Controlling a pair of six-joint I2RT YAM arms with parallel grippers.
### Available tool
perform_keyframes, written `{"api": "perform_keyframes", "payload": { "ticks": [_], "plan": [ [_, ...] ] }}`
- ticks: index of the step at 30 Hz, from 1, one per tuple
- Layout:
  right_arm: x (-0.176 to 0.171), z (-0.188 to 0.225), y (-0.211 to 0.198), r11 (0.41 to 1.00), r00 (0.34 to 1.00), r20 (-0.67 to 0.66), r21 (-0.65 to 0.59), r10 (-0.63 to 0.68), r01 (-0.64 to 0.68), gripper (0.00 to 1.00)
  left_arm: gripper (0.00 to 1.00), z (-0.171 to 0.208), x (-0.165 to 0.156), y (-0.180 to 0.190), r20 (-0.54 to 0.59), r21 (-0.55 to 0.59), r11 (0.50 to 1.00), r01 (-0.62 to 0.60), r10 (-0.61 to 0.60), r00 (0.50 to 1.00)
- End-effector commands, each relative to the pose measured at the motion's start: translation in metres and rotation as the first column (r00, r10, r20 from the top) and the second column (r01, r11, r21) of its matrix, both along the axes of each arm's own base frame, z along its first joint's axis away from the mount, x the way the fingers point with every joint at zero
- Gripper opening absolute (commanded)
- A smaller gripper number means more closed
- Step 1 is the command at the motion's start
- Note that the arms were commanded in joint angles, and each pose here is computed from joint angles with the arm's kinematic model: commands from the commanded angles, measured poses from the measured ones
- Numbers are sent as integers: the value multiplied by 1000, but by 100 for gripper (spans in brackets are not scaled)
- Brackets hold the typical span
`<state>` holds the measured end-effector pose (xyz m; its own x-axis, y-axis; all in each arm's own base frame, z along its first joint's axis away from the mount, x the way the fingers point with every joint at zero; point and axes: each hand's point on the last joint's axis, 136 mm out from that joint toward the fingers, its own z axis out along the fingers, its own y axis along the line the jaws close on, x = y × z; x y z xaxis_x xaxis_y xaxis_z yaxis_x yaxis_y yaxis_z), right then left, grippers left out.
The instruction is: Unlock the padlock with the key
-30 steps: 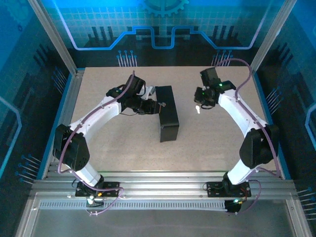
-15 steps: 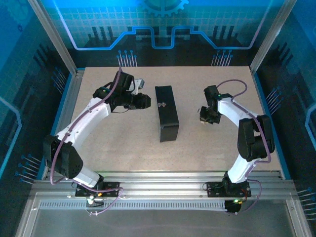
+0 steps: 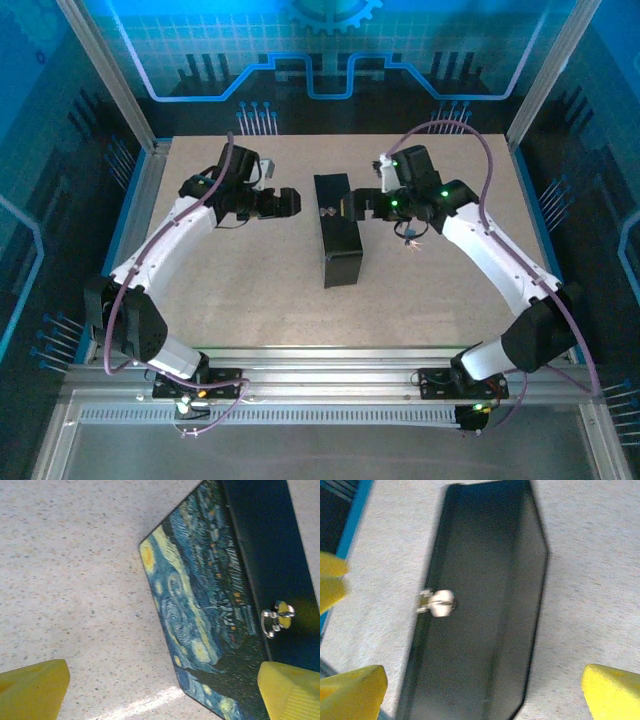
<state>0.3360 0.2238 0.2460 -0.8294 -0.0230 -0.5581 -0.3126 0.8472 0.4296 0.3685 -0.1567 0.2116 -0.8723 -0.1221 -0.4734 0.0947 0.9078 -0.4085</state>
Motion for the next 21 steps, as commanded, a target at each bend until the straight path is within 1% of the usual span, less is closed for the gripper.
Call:
{"api": "perform_keyframes", "payload": {
  "ticks": [1,5,9,12,16,21],
  "plan": [
    [-17,-15,17,995,995,-77,-72,59,-65,100,99,-1,-1,23,10,85,995,-43,42,999],
    [-23,-38,28,971,989,-131,-215,74,-101,100,99,0,3,40,26,155,985,-81,78,997],
    [-26,-46,42,950,986,-129,-283,101,-135,100,99,-3,2,39,26,142,987,-77,74,997],
    [-29,-52,49,936,984,-139,-320,109,-149,100,99,-13,0,37,3,131,989,-75,75,997],
    [-31,-67,42,913,980,-188,-386,65,-134,100,99,-20,-3,35,-13,118,990,-71,73,997],
    [-32,-80,33,885,975,-223,-451,14,-116,100,99,-18,-4,37,-2,130,989,-70,70,998]
  ]
}}
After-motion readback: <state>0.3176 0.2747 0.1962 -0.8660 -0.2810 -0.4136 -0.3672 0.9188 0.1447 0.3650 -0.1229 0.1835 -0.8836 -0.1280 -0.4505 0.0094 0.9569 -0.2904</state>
